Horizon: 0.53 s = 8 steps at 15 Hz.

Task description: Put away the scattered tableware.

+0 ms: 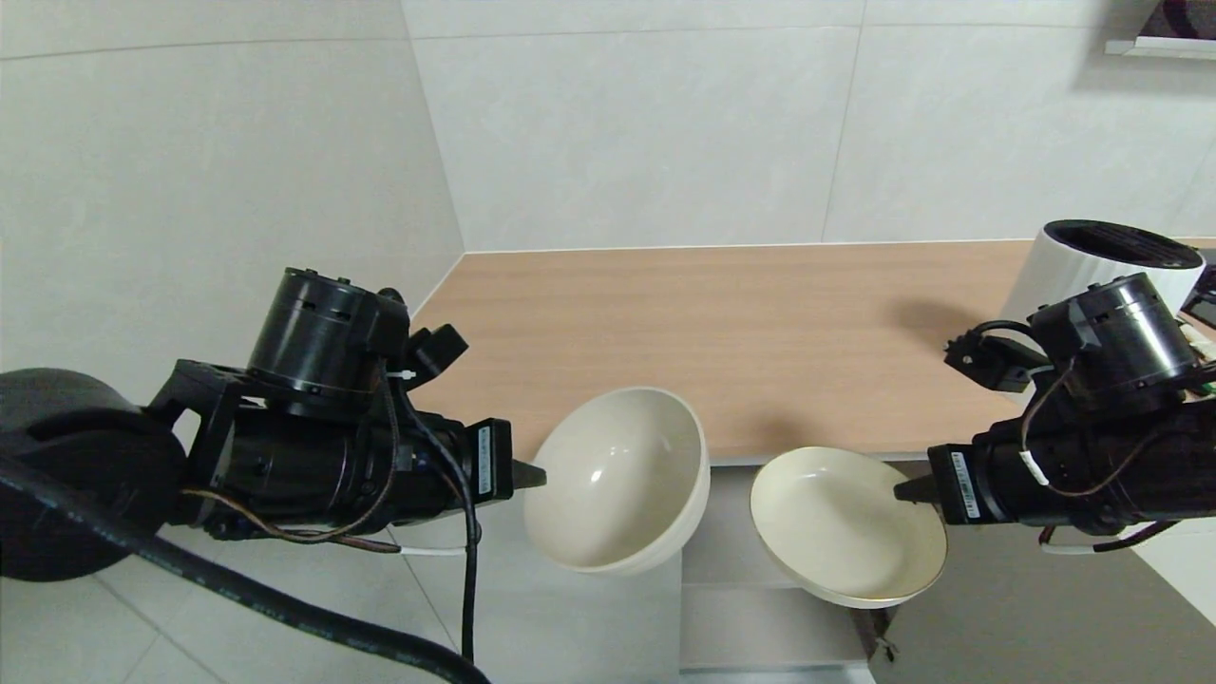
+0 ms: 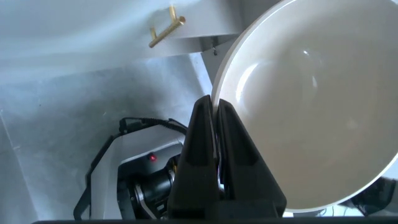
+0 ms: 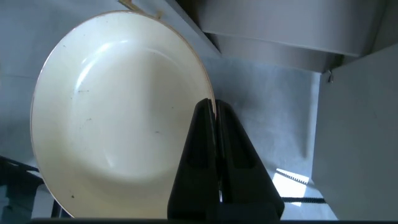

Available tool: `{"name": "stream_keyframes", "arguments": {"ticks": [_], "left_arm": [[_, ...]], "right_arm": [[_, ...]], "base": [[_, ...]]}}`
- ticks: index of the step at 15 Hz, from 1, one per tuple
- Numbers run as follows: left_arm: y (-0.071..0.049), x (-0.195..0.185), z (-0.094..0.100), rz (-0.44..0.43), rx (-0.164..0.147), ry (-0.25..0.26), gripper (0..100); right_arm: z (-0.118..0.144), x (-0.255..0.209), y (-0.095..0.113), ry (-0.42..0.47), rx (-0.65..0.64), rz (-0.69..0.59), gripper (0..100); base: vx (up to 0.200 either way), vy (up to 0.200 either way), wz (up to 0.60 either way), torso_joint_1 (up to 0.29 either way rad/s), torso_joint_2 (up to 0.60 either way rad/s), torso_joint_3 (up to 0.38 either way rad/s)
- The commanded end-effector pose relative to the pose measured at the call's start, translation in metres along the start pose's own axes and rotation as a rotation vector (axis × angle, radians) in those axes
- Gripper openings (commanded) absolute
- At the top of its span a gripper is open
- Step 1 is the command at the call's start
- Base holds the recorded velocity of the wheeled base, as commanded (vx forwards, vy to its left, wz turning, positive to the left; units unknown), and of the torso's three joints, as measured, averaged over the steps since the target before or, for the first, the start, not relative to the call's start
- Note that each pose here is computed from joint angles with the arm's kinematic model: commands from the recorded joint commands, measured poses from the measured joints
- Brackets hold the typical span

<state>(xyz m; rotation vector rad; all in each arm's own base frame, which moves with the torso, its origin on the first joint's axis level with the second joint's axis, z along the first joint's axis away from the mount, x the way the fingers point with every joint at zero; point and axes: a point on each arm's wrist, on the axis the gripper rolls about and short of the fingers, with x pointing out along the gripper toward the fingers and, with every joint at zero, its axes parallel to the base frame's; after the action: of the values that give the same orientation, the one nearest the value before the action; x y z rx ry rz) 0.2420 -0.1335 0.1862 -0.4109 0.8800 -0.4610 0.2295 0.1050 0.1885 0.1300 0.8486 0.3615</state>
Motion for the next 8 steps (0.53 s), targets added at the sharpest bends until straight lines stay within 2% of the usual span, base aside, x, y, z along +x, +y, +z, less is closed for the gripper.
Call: {"name": "stream_keyframes", "arguments": {"ticks": [1,8], "left_arm": [[0.0005,0.0012,-0.0002,0.002,-0.002,0.004,0],[0.0018,0.005,-0.0007,0.008,-0.004,0.014,0]], "right_arm": [[-0.0013,0.0078,-0.0011,0.017,0.002,-0.006,0],[-0.0021,0.0147,-0.0023,0.02,0.002,-0.024,0]], "base": [[0.0,0.0,0.0,0.0,0.0,0.0],[0.0,0.0,0.0,-0.014,0.03,0.017]]}}
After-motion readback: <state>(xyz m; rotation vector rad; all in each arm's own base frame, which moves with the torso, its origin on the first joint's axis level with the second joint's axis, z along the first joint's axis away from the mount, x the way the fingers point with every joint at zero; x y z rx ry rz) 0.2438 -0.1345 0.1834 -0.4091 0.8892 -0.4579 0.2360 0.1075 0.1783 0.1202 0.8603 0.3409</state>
